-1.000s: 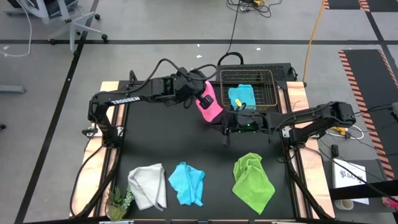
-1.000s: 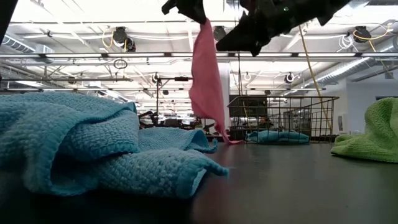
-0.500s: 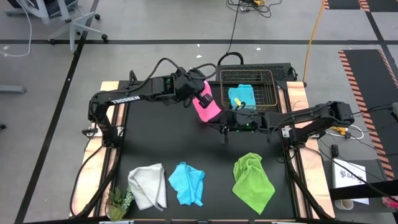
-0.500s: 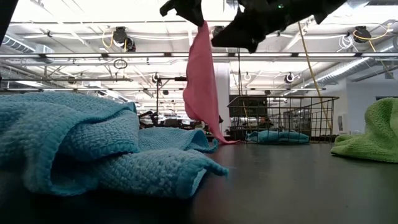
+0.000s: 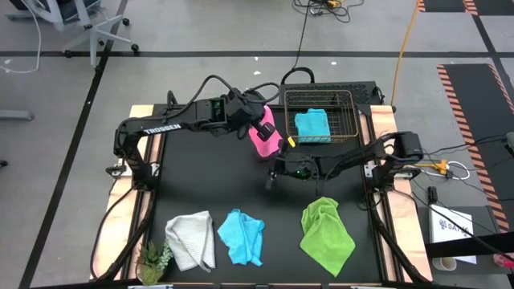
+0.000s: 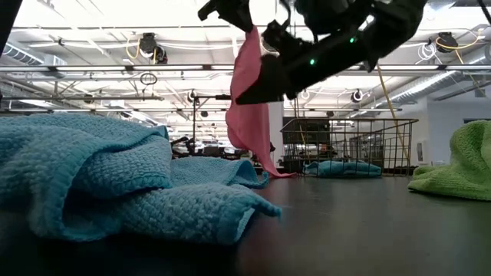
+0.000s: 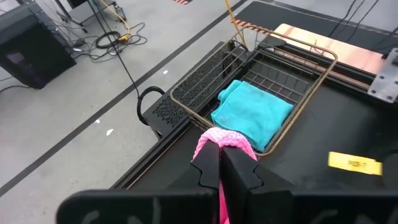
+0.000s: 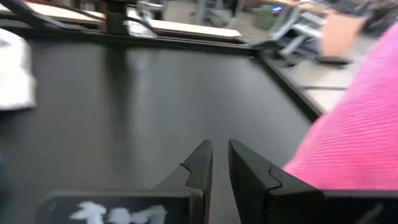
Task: Fold microfiber towels
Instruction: Fold the pink towel
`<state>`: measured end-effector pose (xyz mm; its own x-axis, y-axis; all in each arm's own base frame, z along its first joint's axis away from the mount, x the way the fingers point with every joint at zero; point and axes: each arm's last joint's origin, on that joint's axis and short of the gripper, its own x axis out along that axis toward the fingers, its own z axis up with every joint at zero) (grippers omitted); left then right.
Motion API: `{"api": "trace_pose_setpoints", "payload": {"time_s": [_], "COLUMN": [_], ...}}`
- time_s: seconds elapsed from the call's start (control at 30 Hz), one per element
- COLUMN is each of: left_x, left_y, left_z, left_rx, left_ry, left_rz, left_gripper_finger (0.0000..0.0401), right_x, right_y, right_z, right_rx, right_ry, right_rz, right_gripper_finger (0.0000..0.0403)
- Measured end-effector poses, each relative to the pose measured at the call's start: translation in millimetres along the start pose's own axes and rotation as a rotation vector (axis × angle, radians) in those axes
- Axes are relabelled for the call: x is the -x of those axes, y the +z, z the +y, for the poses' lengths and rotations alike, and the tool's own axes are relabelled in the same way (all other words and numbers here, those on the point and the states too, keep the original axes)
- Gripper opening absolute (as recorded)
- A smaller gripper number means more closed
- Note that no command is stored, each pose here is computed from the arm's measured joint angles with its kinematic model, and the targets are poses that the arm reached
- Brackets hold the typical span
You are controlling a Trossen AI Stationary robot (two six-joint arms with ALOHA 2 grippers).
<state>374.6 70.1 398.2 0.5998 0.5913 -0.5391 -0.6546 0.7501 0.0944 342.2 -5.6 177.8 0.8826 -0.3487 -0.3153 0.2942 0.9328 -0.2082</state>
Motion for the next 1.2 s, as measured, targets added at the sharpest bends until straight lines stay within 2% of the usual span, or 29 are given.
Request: {"api": "trace_pose_setpoints", "payload": {"time_s": [0.3, 0.57, 0.7, 0.93, 1.03, 1.2], "left_x": [10, 23, 31, 46, 50, 48], "left_y": [-14, -35, -39, -46, -48, -47], "left_z": [-13, -23, -35, -54, -59, -57], "left_rx": [-0.038, -0.029, -0.039, -0.042, -0.051, -0.047], "left_ry": [-0.009, 0.017, -0.045, -0.098, -0.109, -0.096], "left_rz": [0.087, 0.226, 0.236, 0.232, 0.229, 0.224], "left_gripper_finger": [0.0005, 0.0007, 0.0003, 0.0004, 0.0005, 0.0004], "right_x": [4, 28, 33, 33, 33, 35], "right_y": [14, 39, 41, 36, 35, 37], "right_z": [-24, -44, -53, -58, -55, -44], "right_rx": [0.079, 0.117, 0.135, 0.147, 0.107, 0.035], "right_ry": [-0.211, -0.248, -0.266, -0.263, -0.254, -0.109], "right_rz": [-0.041, -0.068, -0.042, 0.012, 0.01, -0.023], "right_gripper_finger": [0.0045, 0.0045, 0.0045, 0.0045, 0.0045, 0.0045]}}
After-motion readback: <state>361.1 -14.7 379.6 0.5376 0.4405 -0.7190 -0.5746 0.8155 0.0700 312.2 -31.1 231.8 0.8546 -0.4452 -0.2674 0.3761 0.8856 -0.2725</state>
